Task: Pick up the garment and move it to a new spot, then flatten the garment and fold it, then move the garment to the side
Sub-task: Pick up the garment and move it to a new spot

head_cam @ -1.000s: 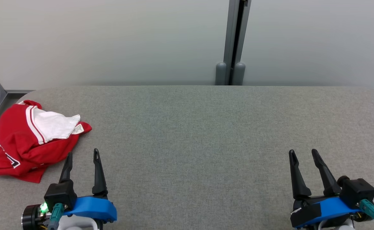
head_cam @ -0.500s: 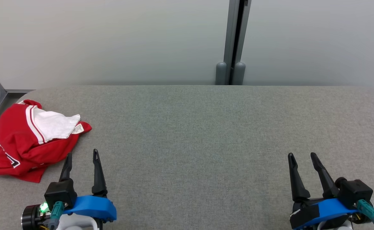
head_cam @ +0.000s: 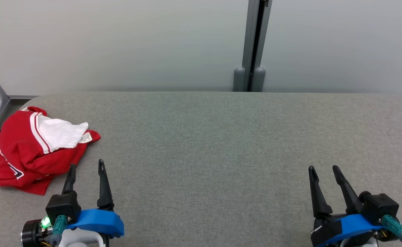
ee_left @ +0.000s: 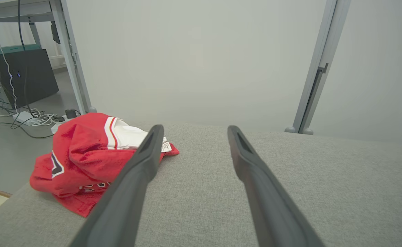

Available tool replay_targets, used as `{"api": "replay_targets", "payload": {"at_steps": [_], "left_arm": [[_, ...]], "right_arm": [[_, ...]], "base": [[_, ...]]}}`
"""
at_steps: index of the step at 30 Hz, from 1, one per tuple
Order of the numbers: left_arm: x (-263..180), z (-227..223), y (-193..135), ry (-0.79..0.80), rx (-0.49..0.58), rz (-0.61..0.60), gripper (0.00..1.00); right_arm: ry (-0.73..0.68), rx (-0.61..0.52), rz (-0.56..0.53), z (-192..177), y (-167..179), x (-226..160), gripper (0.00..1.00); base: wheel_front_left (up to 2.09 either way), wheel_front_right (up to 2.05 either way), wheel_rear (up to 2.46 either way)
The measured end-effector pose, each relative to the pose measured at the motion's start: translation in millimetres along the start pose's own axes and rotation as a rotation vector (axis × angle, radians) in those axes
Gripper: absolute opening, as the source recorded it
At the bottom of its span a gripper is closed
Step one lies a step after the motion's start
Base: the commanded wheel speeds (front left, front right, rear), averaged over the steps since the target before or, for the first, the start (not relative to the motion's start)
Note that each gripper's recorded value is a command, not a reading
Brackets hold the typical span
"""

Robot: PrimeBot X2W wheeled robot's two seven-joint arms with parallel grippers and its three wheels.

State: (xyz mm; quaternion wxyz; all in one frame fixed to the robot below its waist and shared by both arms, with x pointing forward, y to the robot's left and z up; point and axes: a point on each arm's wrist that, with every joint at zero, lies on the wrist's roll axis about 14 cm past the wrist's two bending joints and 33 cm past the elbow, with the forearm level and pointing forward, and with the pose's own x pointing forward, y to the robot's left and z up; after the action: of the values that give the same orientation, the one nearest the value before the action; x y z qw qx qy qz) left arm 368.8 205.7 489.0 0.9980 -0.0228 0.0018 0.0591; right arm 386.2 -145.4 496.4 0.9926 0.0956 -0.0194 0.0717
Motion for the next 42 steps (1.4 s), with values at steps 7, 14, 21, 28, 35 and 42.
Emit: {"api": "replay_targets", "payload": {"at_steps": [7,14,21,28,35,42], "left_arm": [[-4.2,4.2,12.6,-0.013,0.010,0.027,1.00],[-13.5,10.2,31.8,-0.034,0.008,0.085,1.00],[-30.6,15.6,63.6,-0.050,0.017,0.172,1.00],[-50.7,18.6,95.8,-0.055,0.028,0.270,1.00],[-74.0,18.6,125.8,-0.051,0.042,0.362,1.00],[-92.1,21.9,146.7,-0.053,0.056,0.431,1.00]], "right_arm": [[0.004,0.001,0.038,-1.6,12.4,6.0,1.00],[0.007,0.002,0.088,-3.0,29.4,13.8,1.00],[0.018,0.006,0.174,-7.5,59.0,25.2,1.00],[0.028,0.011,0.247,-11.8,84.6,34.7,1.00],[0.047,0.015,0.314,-19.2,108.9,41.1,1.00],[0.064,0.021,0.364,-26.1,127.0,45.4,1.00]], "base": [[0.00,0.00,0.00],[0.00,0.00,0.00],[0.00,0.00,0.00],[0.00,0.00,0.00],[0.00,0.00,0.00],[0.00,0.00,0.00]]}}
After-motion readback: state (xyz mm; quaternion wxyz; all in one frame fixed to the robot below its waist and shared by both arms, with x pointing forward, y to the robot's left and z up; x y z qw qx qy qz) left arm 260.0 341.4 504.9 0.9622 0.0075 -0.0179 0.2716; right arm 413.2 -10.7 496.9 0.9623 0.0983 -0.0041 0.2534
